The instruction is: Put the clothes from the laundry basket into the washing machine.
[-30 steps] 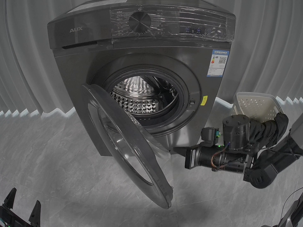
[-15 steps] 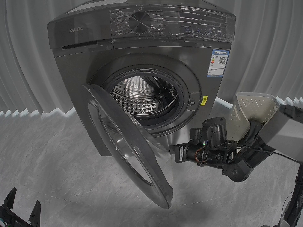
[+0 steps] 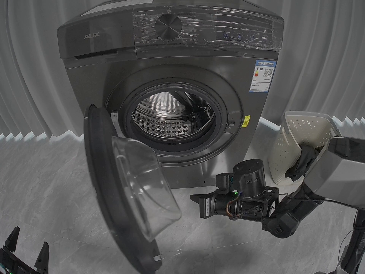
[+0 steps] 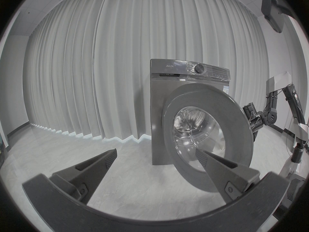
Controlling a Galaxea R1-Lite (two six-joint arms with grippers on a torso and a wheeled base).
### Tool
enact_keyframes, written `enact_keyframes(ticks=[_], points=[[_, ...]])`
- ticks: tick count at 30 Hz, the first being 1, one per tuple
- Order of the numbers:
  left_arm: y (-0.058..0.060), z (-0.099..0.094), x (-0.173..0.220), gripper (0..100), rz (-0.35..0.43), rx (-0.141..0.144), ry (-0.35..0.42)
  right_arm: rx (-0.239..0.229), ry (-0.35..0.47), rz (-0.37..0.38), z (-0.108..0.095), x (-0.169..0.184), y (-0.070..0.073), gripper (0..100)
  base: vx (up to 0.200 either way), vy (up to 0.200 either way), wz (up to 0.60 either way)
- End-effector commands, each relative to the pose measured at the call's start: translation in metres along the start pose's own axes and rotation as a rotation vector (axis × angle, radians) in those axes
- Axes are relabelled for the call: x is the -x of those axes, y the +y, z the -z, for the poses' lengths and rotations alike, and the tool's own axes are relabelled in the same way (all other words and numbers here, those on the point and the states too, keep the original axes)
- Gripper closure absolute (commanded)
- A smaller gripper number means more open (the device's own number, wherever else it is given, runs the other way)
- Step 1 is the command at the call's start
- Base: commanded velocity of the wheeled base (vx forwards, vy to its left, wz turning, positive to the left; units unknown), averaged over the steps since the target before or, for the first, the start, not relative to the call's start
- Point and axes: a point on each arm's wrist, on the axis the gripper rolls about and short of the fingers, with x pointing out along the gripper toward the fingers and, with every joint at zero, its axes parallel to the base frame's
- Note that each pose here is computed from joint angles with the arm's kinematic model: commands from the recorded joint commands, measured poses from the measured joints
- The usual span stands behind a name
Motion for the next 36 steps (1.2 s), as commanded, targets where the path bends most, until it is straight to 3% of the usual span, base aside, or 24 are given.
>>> enact_keyframes(ticks=[1, 12, 16, 22, 36], points=[[0.0, 0.005, 0.0, 0, 0.0, 0.001, -0.002, 0.003, 0.0, -0.022, 0.004, 0.0, 0.004, 100, 0.0, 0.0, 0.0], [0.0, 0.005, 0.0, 0, 0.001, 0.0, -0.002, 0.017, -0.081, -0.053, -0.018, -0.012, 0.012, 100, 0.0, 0.0, 0.0], [0.0, 0.005, 0.0, 0, 0.001, 0.0, -0.002, 0.034, -0.075, -0.091, -0.017, -0.02, 0.021, 100, 0.0, 0.0, 0.0], [0.0, 0.005, 0.0, 0, 0.0, 0.0, -0.002, 0.047, -0.058, -0.14, -0.02, -0.043, 0.035, 100, -0.2, 0.0, 0.0], [0.0, 0.005, 0.0, 0, 0.0, 0.0, -0.002, 0.061, -0.086, -0.202, -0.004, -0.106, 0.054, 100, 0.0, 0.0, 0.0]])
